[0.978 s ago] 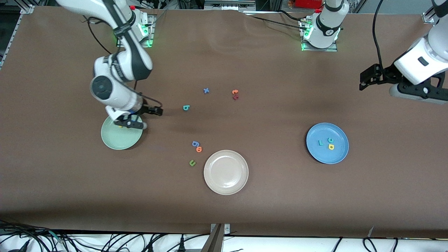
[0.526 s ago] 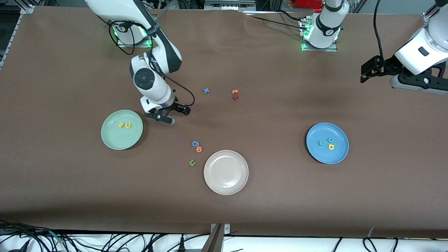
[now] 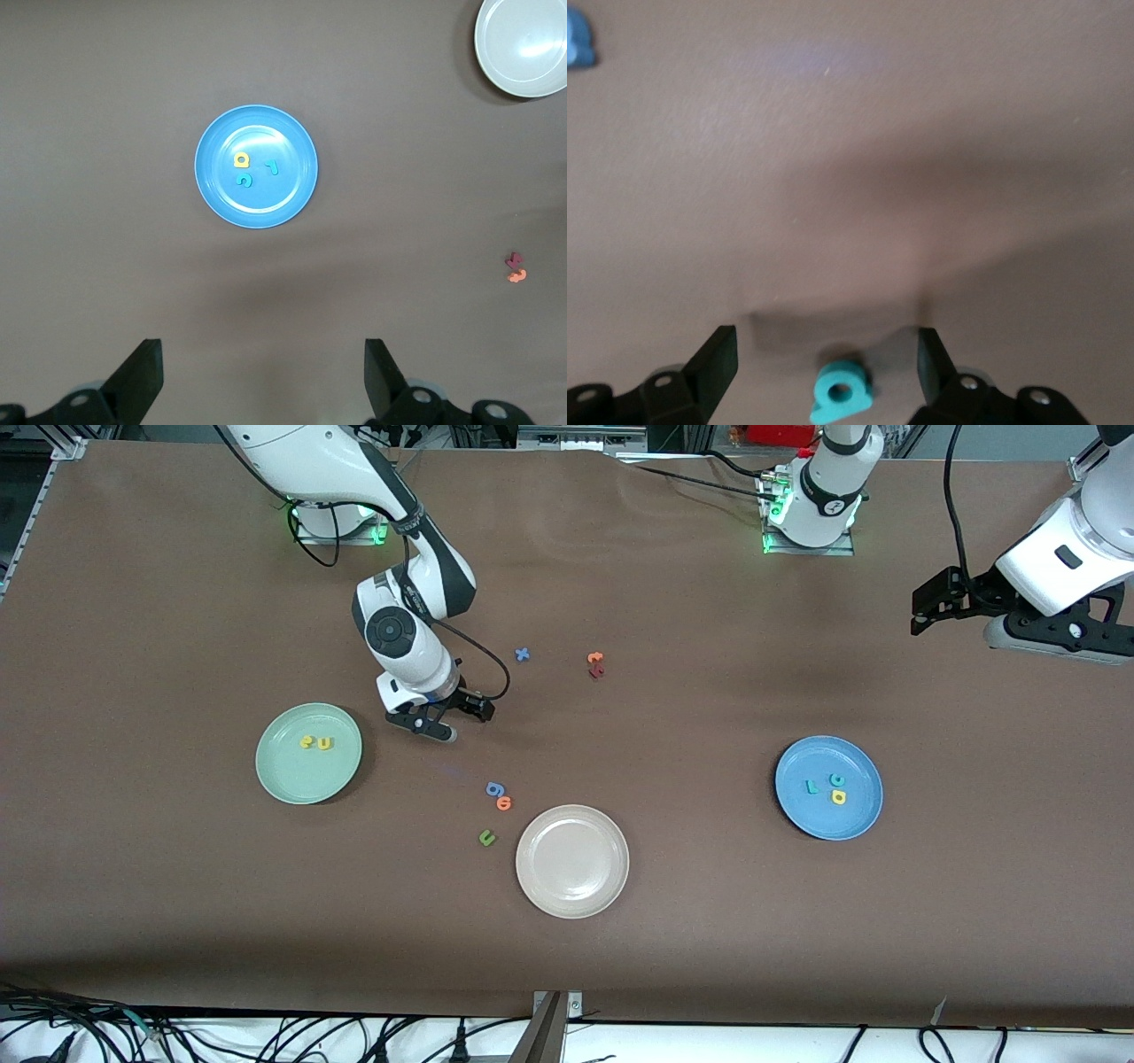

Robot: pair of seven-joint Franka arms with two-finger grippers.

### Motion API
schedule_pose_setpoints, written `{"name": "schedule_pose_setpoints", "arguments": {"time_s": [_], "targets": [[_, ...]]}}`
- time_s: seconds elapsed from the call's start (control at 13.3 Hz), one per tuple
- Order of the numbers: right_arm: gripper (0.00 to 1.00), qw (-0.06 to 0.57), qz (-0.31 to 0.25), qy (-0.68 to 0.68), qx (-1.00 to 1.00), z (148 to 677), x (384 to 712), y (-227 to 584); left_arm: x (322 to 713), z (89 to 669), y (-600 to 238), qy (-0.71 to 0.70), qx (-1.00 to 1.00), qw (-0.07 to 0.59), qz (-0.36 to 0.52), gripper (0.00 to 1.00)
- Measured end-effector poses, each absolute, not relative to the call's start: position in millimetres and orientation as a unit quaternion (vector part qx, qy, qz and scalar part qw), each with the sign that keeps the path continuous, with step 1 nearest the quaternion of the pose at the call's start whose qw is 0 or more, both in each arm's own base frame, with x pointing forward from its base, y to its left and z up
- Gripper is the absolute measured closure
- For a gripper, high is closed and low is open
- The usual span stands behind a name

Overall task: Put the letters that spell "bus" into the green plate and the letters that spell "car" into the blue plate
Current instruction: 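Carry the teal letter into the green plate and open the right gripper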

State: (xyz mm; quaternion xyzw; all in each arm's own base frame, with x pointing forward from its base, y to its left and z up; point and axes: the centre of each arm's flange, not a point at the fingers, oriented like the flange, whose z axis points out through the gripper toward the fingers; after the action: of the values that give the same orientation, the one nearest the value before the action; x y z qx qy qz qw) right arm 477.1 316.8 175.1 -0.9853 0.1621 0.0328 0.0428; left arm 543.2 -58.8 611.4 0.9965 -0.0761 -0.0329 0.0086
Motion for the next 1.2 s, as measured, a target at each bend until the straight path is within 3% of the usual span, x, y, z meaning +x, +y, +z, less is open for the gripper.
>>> {"name": "schedule_pose_setpoints", "arguments": {"time_s": [0.6,0.75,0.83,0.9,0.98,1.13,1.2], "targets": [[0.11,0.037,0.047,0.099,-0.993,164,454,327,542,611,-62,-0.079,0.996,0.008,-0.037,0.0],[0.23,0.037,0.046,0.097,-0.994,165,454,327,542,611,-62,-0.079,0.996,0.008,-0.037,0.0],[0.39,0.038,0.045,0.096,-0.994,167,454,327,542,611,-62,-0.079,0.996,0.008,-0.037,0.0],[0.48,0.039,0.044,0.096,-0.994,168,455,327,542,611,-62,-0.079,0.996,0.008,-0.038,0.0],[0.48,0.039,0.044,0.096,-0.994,168,455,327,542,611,-62,-0.078,0.996,0.008,-0.038,0.0],[0.61,0.04,0.043,0.095,-0.994,171,455,328,542,611,-61,-0.077,0.996,0.008,-0.038,0.0],[0.62,0.04,0.043,0.095,-0.994,171,455,327,542,611,-60,-0.077,0.996,0.008,-0.038,0.0]]}}
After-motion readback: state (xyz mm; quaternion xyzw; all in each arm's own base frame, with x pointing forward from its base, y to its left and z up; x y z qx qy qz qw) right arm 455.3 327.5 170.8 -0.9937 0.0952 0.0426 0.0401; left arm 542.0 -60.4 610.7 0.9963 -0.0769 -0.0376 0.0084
